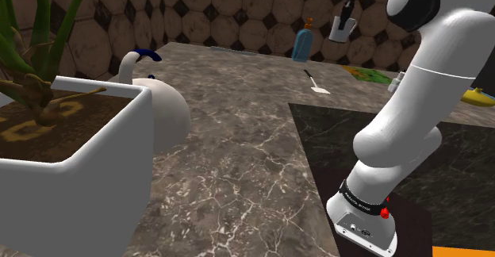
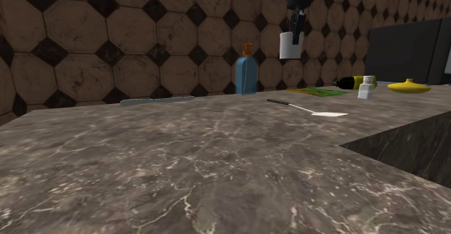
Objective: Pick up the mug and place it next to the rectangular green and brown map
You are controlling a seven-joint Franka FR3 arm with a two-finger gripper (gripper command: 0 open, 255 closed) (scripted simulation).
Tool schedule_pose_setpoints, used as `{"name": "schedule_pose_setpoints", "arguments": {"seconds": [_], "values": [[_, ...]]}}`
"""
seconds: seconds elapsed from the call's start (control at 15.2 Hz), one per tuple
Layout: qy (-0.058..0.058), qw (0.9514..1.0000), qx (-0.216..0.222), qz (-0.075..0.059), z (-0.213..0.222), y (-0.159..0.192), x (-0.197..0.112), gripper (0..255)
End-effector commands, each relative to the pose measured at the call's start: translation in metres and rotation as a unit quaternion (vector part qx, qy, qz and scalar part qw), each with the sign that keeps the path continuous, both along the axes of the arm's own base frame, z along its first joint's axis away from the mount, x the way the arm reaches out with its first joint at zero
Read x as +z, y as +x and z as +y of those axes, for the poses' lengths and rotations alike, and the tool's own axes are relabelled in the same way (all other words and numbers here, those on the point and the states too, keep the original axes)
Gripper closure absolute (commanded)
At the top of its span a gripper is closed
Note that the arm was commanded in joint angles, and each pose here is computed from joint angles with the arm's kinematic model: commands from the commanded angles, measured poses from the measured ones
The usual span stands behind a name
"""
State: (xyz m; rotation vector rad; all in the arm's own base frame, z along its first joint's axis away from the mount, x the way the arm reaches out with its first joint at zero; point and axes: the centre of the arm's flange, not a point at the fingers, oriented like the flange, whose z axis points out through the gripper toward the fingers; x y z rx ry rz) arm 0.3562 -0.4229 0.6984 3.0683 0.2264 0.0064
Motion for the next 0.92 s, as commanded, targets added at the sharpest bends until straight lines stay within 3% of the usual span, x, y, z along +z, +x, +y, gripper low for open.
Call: {"name": "schedule_pose_setpoints", "arguments": {"seconds": [0.0, 0.33, 0.86], "values": [[0.000, 1.0000, 0.001, 0.000, -0.022, -0.020, 0.007, 255], [0.000, 1.0000, 0.001, 0.000, -0.068, -0.059, 0.018, 255], [0.000, 1.0000, 0.001, 0.000, -0.068, -0.059, -0.025, 255]]}}
